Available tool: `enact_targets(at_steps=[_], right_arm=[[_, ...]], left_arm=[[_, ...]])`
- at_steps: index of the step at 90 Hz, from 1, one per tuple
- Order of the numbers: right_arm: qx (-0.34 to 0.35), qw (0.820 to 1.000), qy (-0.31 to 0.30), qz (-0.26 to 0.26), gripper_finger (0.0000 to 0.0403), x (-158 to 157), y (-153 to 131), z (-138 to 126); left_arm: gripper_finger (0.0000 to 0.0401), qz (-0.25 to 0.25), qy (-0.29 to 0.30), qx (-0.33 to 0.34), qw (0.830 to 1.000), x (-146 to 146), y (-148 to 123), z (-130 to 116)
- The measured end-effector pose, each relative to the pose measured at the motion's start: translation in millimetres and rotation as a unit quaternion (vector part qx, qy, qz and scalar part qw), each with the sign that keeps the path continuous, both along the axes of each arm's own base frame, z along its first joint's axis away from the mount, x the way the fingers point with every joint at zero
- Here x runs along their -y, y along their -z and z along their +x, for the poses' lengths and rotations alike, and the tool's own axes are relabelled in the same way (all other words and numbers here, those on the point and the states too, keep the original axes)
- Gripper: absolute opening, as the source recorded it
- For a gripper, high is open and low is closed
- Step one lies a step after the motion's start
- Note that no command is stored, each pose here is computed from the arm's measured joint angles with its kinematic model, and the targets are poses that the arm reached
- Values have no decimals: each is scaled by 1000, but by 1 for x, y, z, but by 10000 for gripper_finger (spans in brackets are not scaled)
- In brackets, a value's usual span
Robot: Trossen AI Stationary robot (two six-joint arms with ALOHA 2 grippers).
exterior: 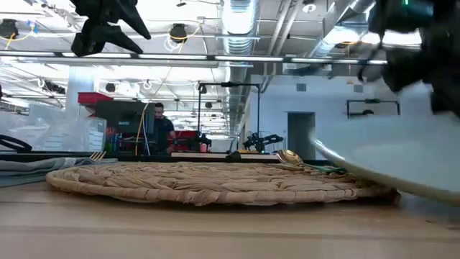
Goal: Set table place
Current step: Put the white plate to the left of the gold table knife on the brown table mat
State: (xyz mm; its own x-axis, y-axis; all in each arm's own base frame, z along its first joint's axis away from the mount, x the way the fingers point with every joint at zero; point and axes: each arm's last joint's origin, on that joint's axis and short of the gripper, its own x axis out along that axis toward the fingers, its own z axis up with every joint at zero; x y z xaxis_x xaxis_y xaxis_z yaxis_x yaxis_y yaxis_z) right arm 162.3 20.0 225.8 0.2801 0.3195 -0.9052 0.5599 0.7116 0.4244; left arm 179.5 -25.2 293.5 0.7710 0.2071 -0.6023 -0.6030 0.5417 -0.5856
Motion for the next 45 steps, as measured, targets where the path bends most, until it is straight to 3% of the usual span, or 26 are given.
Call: enact_targets(at_steps=[17, 31, 45], right_arm=[[43, 998, -28, -39, 0, 7, -37, 45], [34, 994, -77, -67, 0, 24, -33, 99], [64, 987, -118, -91, 0, 40, -37, 152]], left_arm=[[121, 14, 1, -60, 998, 0, 8, -9], [121, 25, -41, -117, 992, -5, 14, -25], [121, 42, -47, -116, 991, -10, 8, -45]])
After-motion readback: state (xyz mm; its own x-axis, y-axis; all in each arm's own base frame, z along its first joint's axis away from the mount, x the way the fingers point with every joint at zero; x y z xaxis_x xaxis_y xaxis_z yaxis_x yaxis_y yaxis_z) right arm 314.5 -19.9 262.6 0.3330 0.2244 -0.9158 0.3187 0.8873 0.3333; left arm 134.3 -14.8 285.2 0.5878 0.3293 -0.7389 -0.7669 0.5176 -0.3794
